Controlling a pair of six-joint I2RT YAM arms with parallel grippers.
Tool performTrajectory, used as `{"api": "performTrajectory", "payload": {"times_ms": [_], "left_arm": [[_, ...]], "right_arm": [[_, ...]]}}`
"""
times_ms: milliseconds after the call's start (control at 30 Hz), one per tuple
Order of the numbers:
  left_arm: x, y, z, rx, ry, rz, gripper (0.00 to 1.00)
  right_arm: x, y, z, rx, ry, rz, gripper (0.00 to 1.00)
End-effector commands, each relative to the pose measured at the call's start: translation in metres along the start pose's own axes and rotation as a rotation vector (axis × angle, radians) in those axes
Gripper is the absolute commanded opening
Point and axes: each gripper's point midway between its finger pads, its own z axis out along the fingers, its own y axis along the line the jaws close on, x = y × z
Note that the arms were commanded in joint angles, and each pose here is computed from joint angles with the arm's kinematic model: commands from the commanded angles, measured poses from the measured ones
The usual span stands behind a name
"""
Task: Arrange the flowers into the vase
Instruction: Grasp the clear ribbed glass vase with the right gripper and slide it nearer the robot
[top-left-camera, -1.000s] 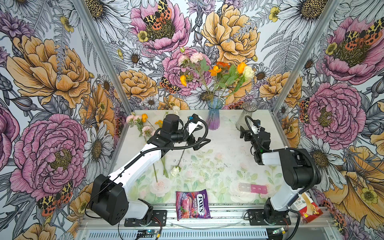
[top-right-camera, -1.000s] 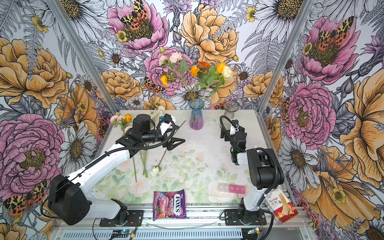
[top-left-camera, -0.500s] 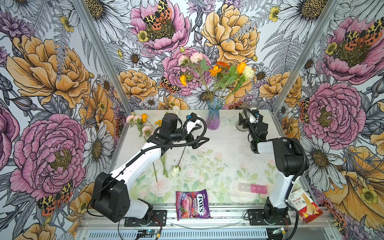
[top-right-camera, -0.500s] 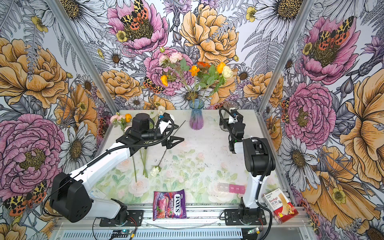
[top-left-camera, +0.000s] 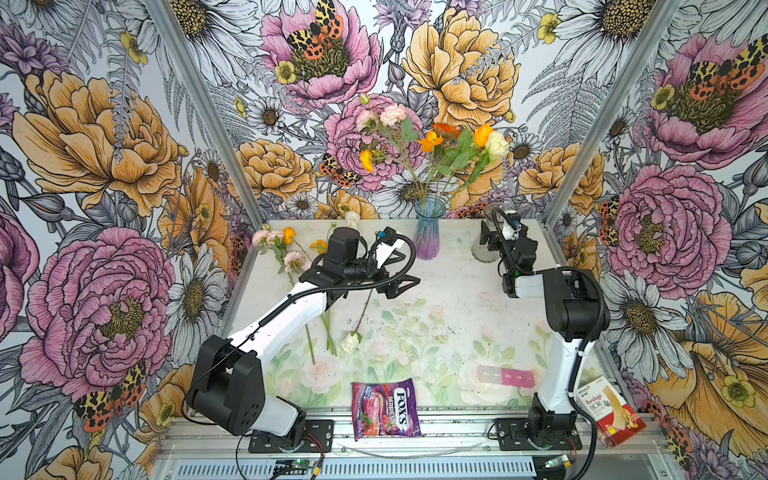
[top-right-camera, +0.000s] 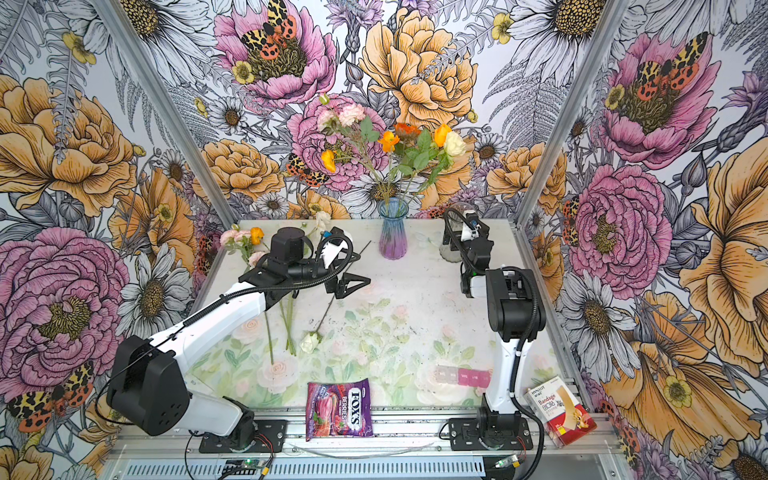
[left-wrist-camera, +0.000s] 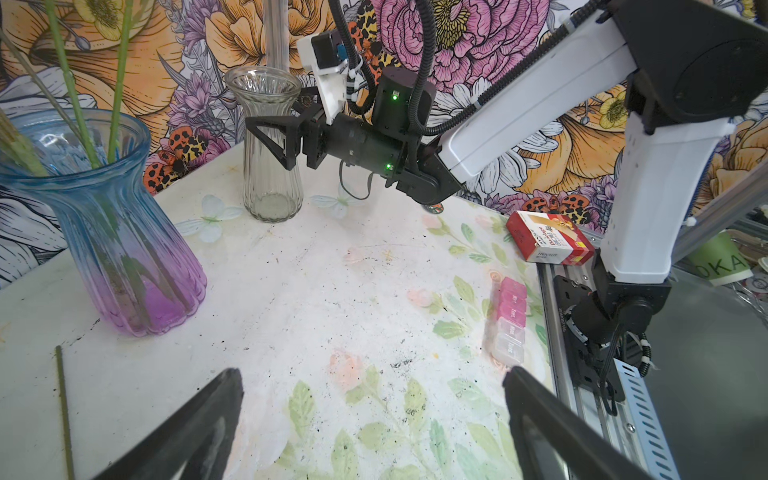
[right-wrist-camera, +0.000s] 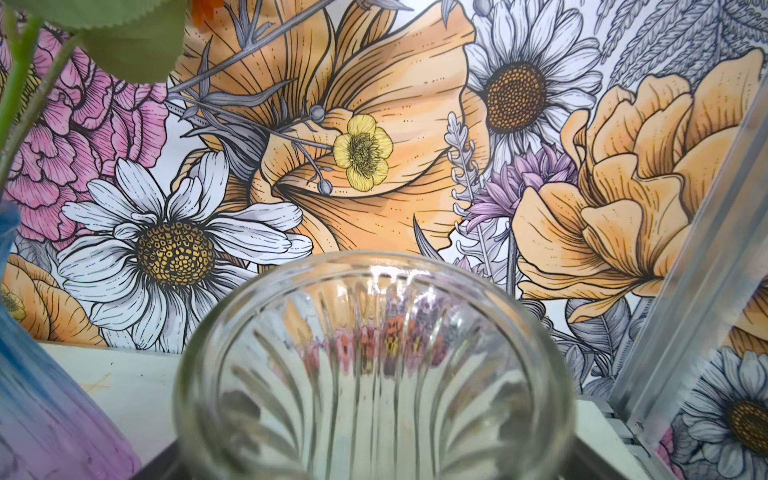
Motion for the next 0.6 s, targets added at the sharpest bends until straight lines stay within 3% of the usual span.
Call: {"api": "performTrajectory", "payload": {"times_ms": [0,300,567], "left_arm": [[-0.006,-0.001,0.0,0.024,-0.012,0.004,0.99],[0.004,-0.003,0.008,0.027,0.034,0.011,0.99],[0.007,-0.006,0.011,0.022,0.056,0.028,0.99]], "right_arm": [[0.002,0.0,0.01,-0.024,-0.001,0.015,0.99],[0.01,0.002,0.023,-0.046,0.033,0.038,0.89],[0.014,0.005,0.023,-0.064,0.035,0.072,0.63]]}}
